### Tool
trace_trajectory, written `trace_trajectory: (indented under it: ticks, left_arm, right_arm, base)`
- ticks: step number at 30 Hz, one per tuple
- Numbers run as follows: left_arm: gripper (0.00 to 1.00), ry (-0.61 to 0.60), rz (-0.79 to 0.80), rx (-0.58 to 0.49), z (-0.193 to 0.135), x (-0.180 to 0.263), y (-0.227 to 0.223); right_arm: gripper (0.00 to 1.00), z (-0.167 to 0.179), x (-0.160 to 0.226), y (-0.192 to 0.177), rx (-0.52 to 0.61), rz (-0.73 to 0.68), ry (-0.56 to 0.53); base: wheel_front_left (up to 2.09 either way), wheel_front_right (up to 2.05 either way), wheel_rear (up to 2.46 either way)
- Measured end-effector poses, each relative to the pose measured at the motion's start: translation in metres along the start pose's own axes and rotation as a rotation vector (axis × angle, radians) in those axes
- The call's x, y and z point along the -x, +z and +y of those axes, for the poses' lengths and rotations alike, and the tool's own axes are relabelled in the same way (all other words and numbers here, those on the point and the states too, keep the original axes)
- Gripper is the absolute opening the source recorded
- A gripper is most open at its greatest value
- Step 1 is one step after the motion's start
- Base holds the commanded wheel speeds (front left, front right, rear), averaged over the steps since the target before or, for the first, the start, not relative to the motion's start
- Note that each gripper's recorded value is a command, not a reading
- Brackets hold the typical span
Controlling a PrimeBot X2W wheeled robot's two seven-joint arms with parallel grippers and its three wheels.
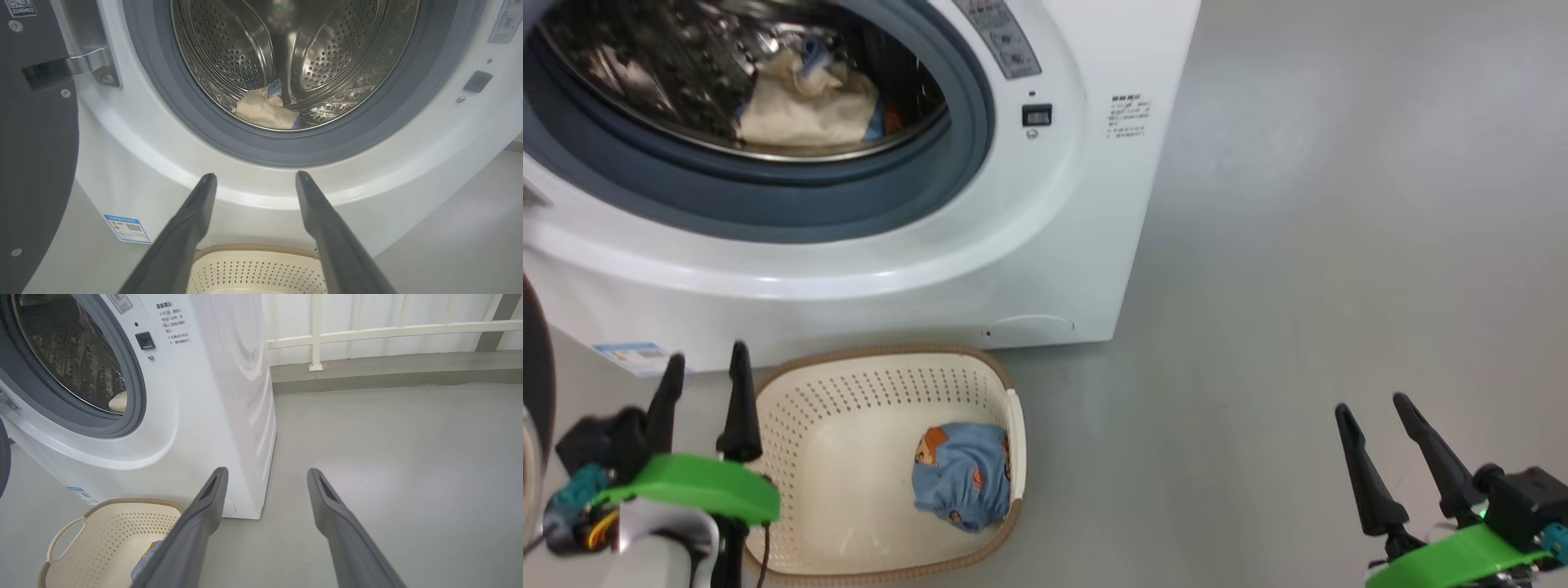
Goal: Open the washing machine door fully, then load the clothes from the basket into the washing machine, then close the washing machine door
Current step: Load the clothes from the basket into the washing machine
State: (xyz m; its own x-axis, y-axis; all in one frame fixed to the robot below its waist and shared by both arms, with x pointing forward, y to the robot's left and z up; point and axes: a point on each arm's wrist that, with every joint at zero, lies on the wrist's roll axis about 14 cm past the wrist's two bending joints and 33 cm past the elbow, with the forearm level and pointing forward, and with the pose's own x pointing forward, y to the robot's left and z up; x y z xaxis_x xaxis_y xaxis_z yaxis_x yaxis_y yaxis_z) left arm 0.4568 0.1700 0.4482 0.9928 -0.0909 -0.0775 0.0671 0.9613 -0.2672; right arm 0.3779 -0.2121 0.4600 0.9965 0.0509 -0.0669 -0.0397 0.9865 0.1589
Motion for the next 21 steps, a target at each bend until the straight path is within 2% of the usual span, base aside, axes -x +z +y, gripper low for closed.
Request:
trace_trajectory:
  ticks: [21]
  left_arm:
    - [1.0, 0.033, -0.035, -0.054, 0.011, 0.073, 0.011]
  right_arm:
    - [1.0, -0.015, 0.048, 0.004, -0.004, -0.01, -0.061]
  base:
    - [0.0, 0.0, 0.0]
